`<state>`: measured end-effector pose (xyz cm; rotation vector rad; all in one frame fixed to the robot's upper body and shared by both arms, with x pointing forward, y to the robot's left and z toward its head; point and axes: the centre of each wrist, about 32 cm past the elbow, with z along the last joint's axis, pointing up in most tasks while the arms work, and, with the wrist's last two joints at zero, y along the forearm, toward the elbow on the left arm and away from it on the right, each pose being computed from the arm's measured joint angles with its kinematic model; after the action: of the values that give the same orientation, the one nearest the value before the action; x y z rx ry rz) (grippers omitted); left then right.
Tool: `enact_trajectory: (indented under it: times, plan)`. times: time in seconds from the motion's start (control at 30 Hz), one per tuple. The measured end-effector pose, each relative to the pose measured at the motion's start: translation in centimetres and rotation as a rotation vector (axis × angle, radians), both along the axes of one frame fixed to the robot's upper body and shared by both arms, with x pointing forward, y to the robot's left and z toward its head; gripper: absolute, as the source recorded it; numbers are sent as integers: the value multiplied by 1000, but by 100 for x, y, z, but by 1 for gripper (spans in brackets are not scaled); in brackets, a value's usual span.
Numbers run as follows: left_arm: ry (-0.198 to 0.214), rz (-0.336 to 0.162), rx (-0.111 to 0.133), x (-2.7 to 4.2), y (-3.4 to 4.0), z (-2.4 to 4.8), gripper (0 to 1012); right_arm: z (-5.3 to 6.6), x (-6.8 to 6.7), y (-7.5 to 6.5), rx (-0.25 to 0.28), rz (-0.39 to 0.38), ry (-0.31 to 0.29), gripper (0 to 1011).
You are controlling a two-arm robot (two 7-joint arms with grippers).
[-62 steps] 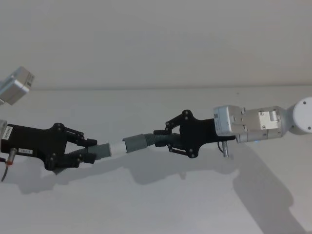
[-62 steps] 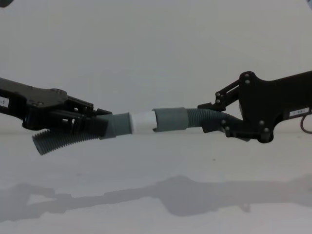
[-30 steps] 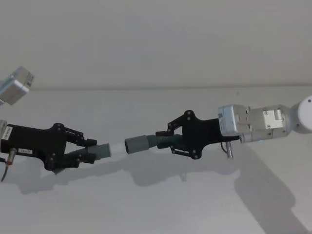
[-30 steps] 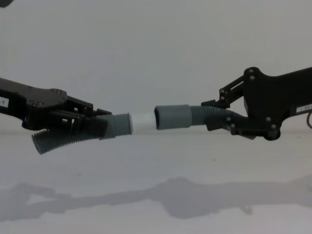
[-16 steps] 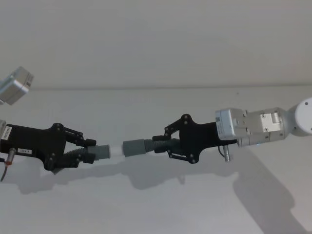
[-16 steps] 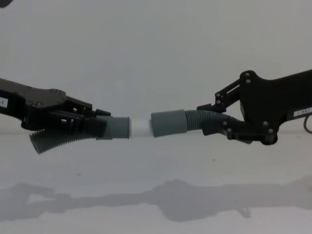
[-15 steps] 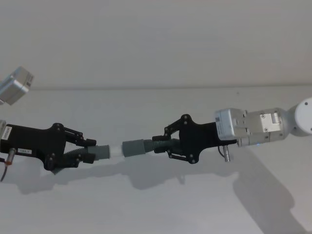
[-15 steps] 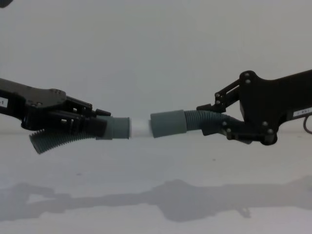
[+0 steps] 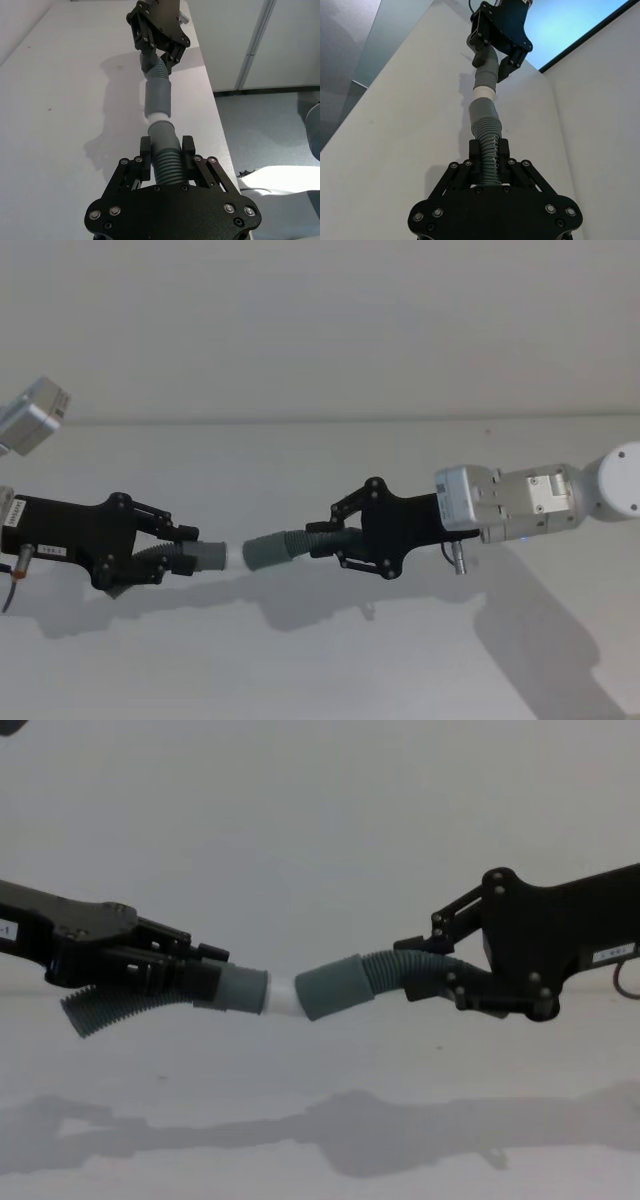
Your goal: Use both hands to pick up one end of the pipe from the table, align the ends, and insert them.
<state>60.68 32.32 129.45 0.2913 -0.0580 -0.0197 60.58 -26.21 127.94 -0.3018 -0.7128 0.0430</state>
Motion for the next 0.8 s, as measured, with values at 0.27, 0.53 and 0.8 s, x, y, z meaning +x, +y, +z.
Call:
enact_trajectory:
  times: [0.27, 0.53, 0.8]
  plan:
    - [0, 0, 0, 0, 1, 0, 334, -6, 6, 21, -1, 5, 3, 185]
    - [0, 0, 0, 0, 0, 1, 334, -10, 10, 34, -2, 6, 5, 185]
    - [-1, -1, -3, 1, -8, 0, 332, -14, 11, 51, 0, 8, 6, 185]
